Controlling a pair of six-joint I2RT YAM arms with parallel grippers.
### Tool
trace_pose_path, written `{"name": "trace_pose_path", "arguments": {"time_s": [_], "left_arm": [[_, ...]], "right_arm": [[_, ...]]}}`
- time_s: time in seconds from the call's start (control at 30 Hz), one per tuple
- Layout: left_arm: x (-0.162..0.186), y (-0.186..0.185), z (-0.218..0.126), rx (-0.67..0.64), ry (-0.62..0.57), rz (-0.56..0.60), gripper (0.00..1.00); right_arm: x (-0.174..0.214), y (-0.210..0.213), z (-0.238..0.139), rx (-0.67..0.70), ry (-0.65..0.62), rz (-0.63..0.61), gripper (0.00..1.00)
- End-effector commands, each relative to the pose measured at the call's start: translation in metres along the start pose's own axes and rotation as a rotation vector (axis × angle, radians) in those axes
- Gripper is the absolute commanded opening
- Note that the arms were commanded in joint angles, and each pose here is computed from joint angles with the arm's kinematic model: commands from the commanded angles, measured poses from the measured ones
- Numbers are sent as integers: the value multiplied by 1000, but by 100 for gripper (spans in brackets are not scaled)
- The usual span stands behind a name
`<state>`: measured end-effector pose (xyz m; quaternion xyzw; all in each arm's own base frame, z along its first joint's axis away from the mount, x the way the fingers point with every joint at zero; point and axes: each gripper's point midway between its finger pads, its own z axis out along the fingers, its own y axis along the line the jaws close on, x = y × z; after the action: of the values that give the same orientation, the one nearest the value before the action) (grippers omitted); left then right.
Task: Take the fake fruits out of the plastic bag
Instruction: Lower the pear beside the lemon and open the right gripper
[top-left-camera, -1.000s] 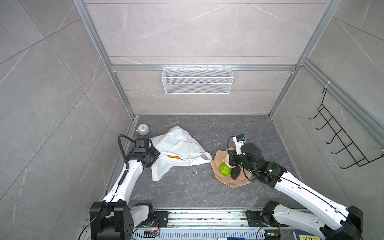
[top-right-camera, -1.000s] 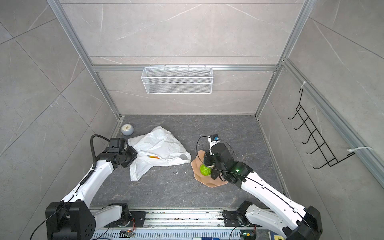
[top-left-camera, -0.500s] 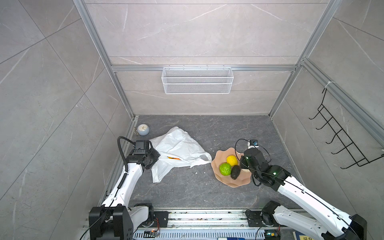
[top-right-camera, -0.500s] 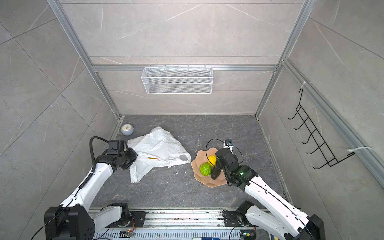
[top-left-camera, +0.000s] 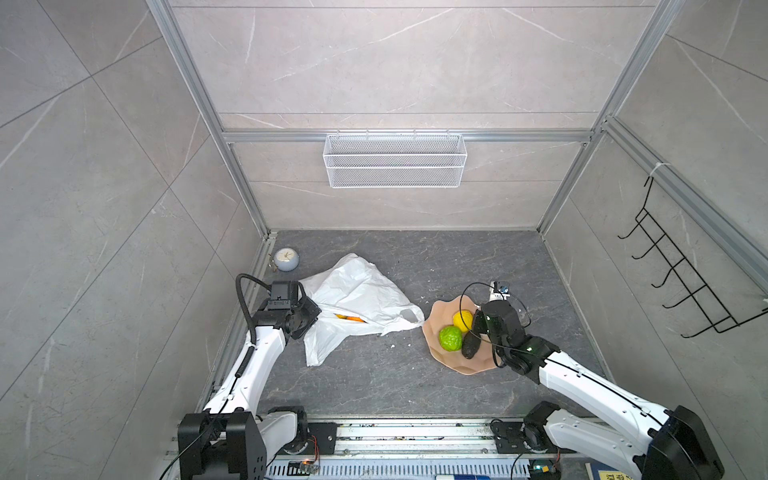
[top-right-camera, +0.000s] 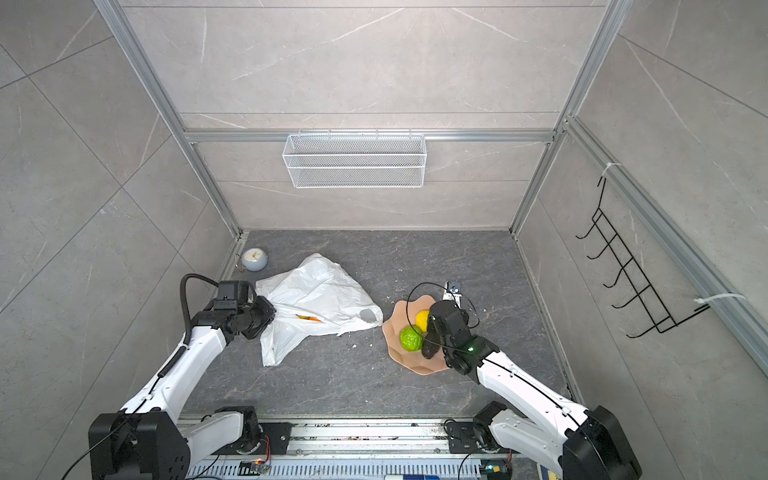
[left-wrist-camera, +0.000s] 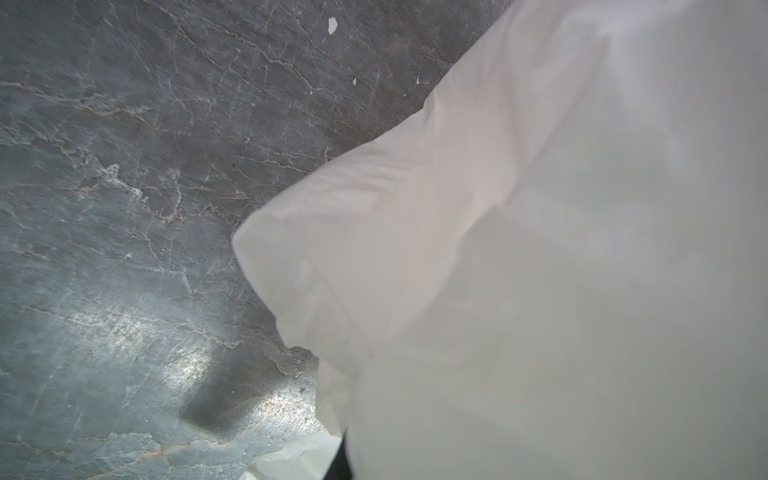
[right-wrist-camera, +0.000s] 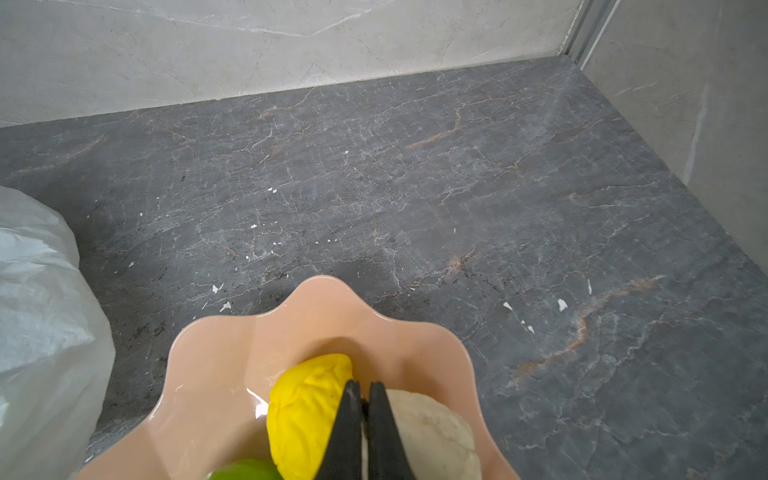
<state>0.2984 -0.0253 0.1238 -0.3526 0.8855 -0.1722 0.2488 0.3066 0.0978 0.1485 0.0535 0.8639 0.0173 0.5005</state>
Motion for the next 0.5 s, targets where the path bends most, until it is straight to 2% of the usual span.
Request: {"name": "trace_pose_path", "arguments": {"time_s": [0.0,0.23,0.33,0.4,0.47], "left_arm": [[0,-6,-4,37,0,14,3],[1,-8,-2,47,9,11,3],[2,-9,-1,51,15,13,4],[3,-9,-1,53,18,13,4],[5,-9,-1,54,21,15,4]], "right_arm": [[-7,4,3,-32,-78,30,0],[6,-1,1,-32,-41,43,2],[5,-2,-4,-36,-41,54,22],[3,-2,-7,-43,-43,60,32],[0,-2,-10,-50,-46,62,38]]}}
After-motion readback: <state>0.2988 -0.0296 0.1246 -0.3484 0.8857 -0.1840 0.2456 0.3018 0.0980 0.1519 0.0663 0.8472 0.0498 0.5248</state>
